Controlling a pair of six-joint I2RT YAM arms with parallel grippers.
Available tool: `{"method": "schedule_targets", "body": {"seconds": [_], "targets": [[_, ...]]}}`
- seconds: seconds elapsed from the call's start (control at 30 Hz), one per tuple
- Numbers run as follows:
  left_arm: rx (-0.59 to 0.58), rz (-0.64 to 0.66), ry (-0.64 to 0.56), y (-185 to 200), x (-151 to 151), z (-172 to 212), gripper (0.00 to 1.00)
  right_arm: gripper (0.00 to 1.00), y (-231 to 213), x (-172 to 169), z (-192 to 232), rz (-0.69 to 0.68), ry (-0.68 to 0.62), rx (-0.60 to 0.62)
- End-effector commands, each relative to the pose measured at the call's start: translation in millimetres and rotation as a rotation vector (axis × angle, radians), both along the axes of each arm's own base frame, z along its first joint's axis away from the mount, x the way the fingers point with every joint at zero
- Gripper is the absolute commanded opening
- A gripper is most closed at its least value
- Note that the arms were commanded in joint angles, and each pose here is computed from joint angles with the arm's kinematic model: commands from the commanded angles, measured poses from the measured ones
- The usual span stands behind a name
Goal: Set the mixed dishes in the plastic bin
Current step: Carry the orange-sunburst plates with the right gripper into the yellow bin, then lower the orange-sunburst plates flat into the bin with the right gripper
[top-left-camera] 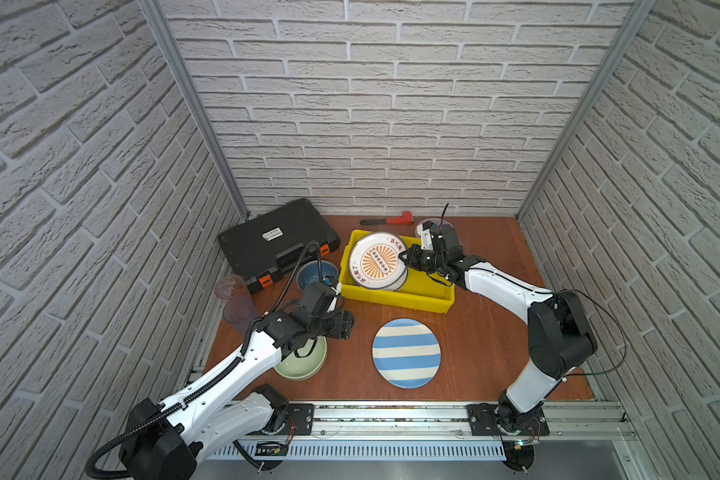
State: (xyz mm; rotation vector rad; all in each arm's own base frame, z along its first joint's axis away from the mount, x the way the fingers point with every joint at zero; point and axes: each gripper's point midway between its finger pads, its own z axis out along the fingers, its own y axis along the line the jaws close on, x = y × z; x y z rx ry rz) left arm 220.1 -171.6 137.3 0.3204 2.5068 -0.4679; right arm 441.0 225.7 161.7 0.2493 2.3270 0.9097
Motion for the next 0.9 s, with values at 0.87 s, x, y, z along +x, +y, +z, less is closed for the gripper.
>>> {"method": "schedule_targets", "body": {"seconds": [0.87], "targets": [[0.007, 0.01, -0.006, 4.2, 1.4, -3.6, 0.8, 0.06, 3.3, 36.9, -15.6, -0.055, -0.036, 0.071]]}}
